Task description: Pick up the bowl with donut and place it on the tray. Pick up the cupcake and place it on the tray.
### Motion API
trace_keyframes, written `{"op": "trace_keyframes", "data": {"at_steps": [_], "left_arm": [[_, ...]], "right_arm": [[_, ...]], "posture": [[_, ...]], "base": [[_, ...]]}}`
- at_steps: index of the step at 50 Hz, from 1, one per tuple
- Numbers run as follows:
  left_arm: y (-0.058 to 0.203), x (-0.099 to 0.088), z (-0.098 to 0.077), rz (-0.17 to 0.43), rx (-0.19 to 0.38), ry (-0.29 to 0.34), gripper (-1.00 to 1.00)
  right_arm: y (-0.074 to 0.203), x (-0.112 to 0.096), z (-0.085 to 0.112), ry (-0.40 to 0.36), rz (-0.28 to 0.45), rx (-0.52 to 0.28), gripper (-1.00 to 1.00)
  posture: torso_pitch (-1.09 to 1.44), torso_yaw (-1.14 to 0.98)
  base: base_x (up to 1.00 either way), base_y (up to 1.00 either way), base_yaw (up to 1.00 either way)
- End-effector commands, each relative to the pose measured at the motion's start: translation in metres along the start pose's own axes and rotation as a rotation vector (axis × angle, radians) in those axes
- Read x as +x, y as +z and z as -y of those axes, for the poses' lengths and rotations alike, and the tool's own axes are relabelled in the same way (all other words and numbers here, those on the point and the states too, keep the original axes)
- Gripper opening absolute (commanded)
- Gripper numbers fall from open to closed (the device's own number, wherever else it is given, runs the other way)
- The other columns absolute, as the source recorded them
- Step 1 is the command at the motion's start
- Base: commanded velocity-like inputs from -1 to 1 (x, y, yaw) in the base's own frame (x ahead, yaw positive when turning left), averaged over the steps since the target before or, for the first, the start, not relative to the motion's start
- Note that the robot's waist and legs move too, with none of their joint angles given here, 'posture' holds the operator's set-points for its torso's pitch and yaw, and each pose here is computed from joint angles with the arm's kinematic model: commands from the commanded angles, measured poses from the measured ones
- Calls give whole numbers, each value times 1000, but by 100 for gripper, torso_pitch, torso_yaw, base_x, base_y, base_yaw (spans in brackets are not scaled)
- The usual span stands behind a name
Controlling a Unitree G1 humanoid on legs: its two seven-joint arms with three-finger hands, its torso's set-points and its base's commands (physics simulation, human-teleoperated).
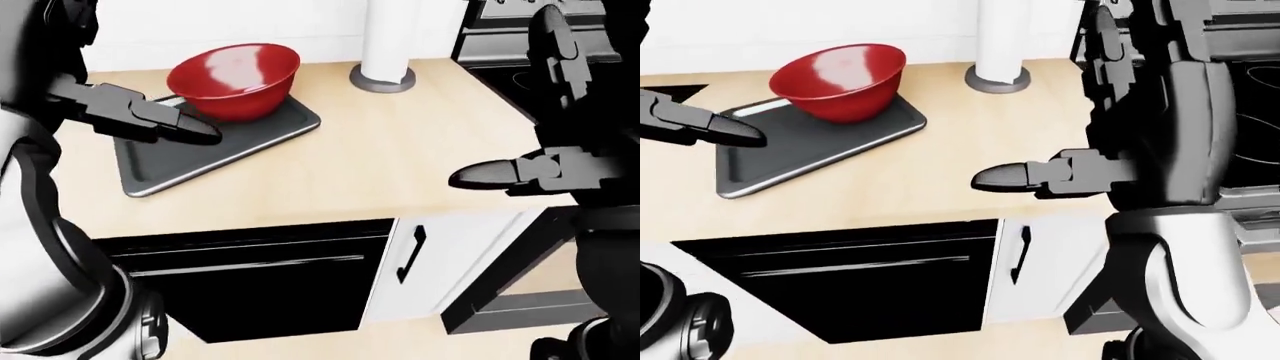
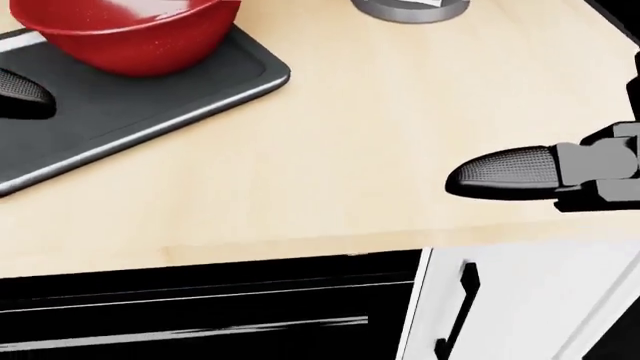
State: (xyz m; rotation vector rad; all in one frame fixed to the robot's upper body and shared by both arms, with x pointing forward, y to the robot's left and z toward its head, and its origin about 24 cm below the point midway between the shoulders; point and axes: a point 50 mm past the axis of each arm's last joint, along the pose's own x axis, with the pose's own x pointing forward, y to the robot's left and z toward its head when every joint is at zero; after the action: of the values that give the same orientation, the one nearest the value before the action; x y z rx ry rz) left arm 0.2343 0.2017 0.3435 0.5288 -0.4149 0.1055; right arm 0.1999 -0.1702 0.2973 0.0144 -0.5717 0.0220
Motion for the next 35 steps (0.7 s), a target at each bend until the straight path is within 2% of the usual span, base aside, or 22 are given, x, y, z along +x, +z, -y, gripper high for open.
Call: {"op": "trace_keyframes", "data": {"at_steps": [1, 12, 22, 35], "left_arm": [[6, -2, -7, 35, 11, 40, 100], [2, -6, -6, 30, 1, 35, 100], [-6, -5, 2, 8, -82, 26, 100], [-8, -9, 4, 1, -100, 23, 100]], "right_arm": [[7, 1, -1, 7, 48, 3, 100], [7, -1, -4, 22, 57, 14, 100], [7, -2, -5, 31, 68, 20, 100], [8, -2, -6, 43, 76, 29, 100]], "posture": [[0, 0], [0, 0], [0, 0], [0, 0]], "base": [[-31, 100, 0], [-15, 100, 0], [0, 100, 0], [15, 100, 0]]}}
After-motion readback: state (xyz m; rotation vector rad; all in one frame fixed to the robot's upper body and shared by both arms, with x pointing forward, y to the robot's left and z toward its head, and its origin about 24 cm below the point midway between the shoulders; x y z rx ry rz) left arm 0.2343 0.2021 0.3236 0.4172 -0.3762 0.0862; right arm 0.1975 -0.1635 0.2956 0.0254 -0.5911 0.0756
